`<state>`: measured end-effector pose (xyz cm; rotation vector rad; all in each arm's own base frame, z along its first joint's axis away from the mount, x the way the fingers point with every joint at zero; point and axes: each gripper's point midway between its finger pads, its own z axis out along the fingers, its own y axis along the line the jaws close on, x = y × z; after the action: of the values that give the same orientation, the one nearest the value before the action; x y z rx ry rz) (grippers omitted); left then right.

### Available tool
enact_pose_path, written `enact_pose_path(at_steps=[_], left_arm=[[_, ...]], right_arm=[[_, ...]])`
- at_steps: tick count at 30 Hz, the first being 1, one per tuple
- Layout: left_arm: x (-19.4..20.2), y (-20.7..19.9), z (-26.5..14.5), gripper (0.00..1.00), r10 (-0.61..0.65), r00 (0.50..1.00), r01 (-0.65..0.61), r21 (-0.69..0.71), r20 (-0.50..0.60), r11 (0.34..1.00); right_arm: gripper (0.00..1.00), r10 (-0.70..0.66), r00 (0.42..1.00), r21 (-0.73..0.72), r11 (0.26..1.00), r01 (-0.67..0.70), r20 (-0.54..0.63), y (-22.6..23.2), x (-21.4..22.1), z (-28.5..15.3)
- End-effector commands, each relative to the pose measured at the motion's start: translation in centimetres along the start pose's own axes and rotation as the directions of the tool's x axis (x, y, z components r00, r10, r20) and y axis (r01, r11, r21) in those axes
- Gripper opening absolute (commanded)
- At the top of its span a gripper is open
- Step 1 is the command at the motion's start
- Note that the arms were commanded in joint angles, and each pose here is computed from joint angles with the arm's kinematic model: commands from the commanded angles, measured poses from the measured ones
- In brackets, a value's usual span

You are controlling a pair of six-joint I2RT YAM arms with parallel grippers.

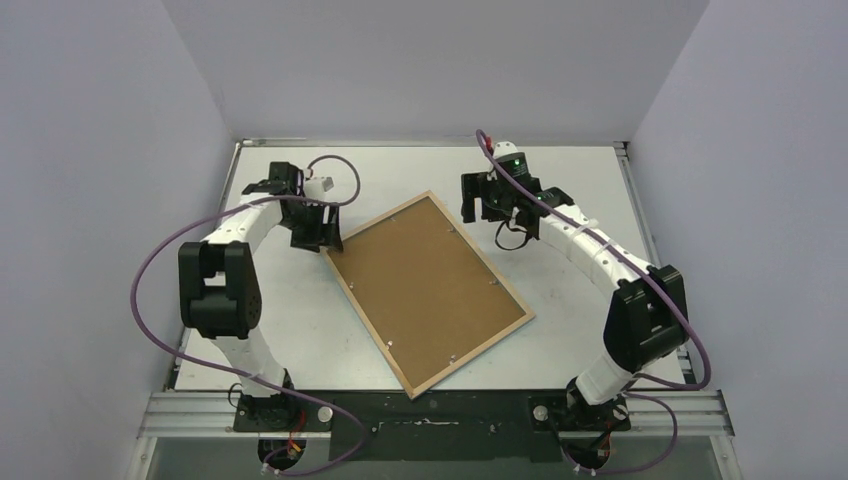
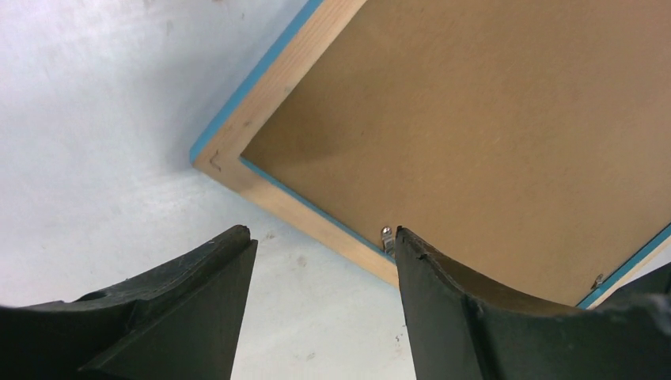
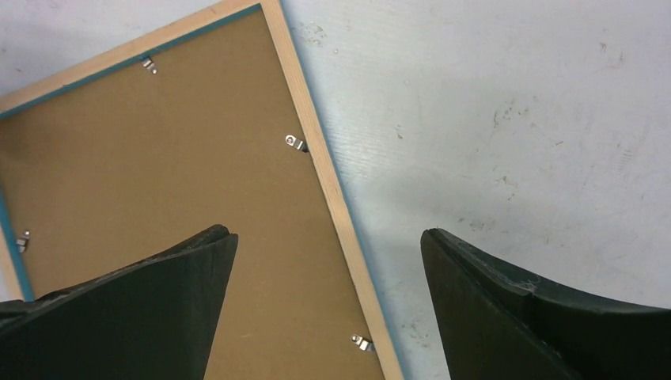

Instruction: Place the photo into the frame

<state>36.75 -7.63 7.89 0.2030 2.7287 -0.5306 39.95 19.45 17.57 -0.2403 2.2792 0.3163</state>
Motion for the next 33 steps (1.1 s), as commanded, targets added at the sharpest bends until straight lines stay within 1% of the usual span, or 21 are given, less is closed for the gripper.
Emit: enact_pose_path(at_steps=[1, 4, 5, 7, 8, 9, 10, 12, 13, 15, 16, 17, 19, 21, 23, 25, 27, 28, 30, 32, 33], left_arm=[[0.7, 0.1, -2.6, 0.65, -0.033, 0.999, 0.034, -0.065, 0.013, 0.997], [0.4, 0.2, -4.0, 0.68, -0.055, 0.998, 0.059, -0.104, 0.041, 0.993], [-0.1, 0.4, -4.9, 0.68, -0.045, 0.997, 0.051, -0.119, 0.057, 0.992], [-2.4, 0.5, -8.0, 0.71, 0.037, 0.987, -0.011, -0.164, 0.154, 0.986], [-3.6, 0.2, -9.6, 0.74, 0.085, 0.974, -0.047, -0.181, 0.21, 0.982], [-4.6, 0.2, -10.7, 0.78, 0.122, 0.958, -0.069, -0.206, 0.258, 0.976], [-4.9, 0.9, -11.3, 0.97, 0.139, 0.95, -0.064, -0.259, 0.281, 0.964], [-4.8, 2.9, -11.7, 0.96, 0.127, 0.944, -0.016, -0.342, 0.304, 0.94], [-4.7, 3.4, -11.4, 0.96, 0.119, 0.944, -0.013, -0.325, 0.308, 0.946], [-4.0, 3.0, -10.0, 0.96, 0.117, 0.953, -0.038, -0.272, 0.28, 0.962], [-3.5, 2.4, -9.3, 0.96, 0.105, 0.957, -0.039, -0.238, 0.27, 0.97], [-3.1, 2.1, -8.7, 0.96, 0.089, 0.96, -0.028, -0.226, 0.267, 0.974], [-2.6, 1.2, -7.6, 0.96, 0.089, 0.962, -0.03, -0.224, 0.26, 0.974], [-1.8, 0.2, -6.2, 0.96, 0.09, 0.969, -0.037, -0.227, 0.228, 0.973], [-1.2, -0.2, -4.6, 0.96, 0.026, 0.981, 0.015, -0.207, 0.195, 0.978], [-0.5, -0.1, -2.7, 0.97, -0.035, 0.99, 0.06, -0.188, 0.136, 0.98], [0.0, 0.0, -1.3, 1.0, -0.081, 0.992, 0.096, -0.17, 0.095, 0.981], [0.1, 0.0, -0.6, 0.94, -0.095, 0.992, 0.108, -0.165, 0.081, 0.98], [0.1, 0.0, 0.5, 0.86, -0.105, 0.992, 0.114, -0.157, 0.064, 0.981], [-0.2, -0.3, 1.3, 0.77, -0.11, 0.992, 0.118, -0.153, 0.058, 0.981], [-0.4, -0.4, 1.7, 0.73, -0.111, 0.992, 0.118, -0.154, 0.055, 0.981]], right_arm=[[0.9, -0.019, 0.999, 0.033, 0.999, 0.017, 0.04, -0.9, -0.9, 1.4], [0.89, -0.013, 1.0, 0.03, 0.999, 0.012, 0.012, -1.1, 0.2, 2.7], [0.89, -0.011, 1.0, 0.032, 0.999, 0.011, 0.011, -1.2, 0.3, 2.9], [0.92, -0.011, 0.999, 0.054, 0.999, 0.009, 0.033, -1.5, -0.3, 2.8], [0.94, -0.017, 0.998, 0.054, 0.998, 0.014, 0.055, -1.3, -0.9, 2.6], [0.9, -0.012, 0.996, 0.046, 0.999, 0.008, 0.089, -1.0, -1.6, 2.3], [0.9, 0.032, 0.989, 0.027, 0.999, -0.037, 0.144, -0.9, -2.7, 1.8], [0.9, 0.189, 0.961, -0.007, 0.982, -0.191, 0.2, -1.6, -3.7, 1.8], [0.9, 0.235, 0.953, -0.034, 0.972, -0.233, 0.192, -2.0, -3.6, 2.1], [0.9, 0.252, 0.959, -0.13, 0.963, -0.235, 0.131, -2.5, -2.9, 3.1], [0.9, 0.263, 0.959, -0.124, 0.961, -0.249, 0.108, -3.3, -2.3, 3.7], [0.9, 0.255, 0.962, -0.097, 0.964, -0.246, 0.094, -4.0, -1.7, 4.1], [0.9, 0.181, 0.98, 0.041, 0.982, -0.185, 0.088, -5.2, -0.6, 4.5], [0.9, 0.104, 0.994, 0.088, 0.99, -0.107, 0.043, -4.6, 0.7, 4.7], [0.9, 0.064, 0.998, 0.1, 0.993, -0.063, -0.004, -4.3, 2.4, 5.2], [0.9, 0.057, 0.998, 0.07, 0.996, -0.054, -0.04, -3.8, 3.8, 5.7], [0.91, 0.053, 0.996, 0.047, 0.998, -0.049, -0.073, -3.1, 5.2, 6.2], [0.93, 0.051, 0.995, 0.047, 0.998, -0.047, -0.088, -3.0, 5.8, 6.4], [0.97, 0.056, 0.992, 0.041, 0.998, -0.052, -0.115, -2.8, 7.0, 6.7], [0.99, 0.065, 0.989, 0.031, 0.998, -0.061, -0.133, -2.6, 7.8, 6.8], [0.97, 0.07, 0.987, 0.032, 0.997, -0.066, -0.142, -2.6, 8.3, 6.9]])
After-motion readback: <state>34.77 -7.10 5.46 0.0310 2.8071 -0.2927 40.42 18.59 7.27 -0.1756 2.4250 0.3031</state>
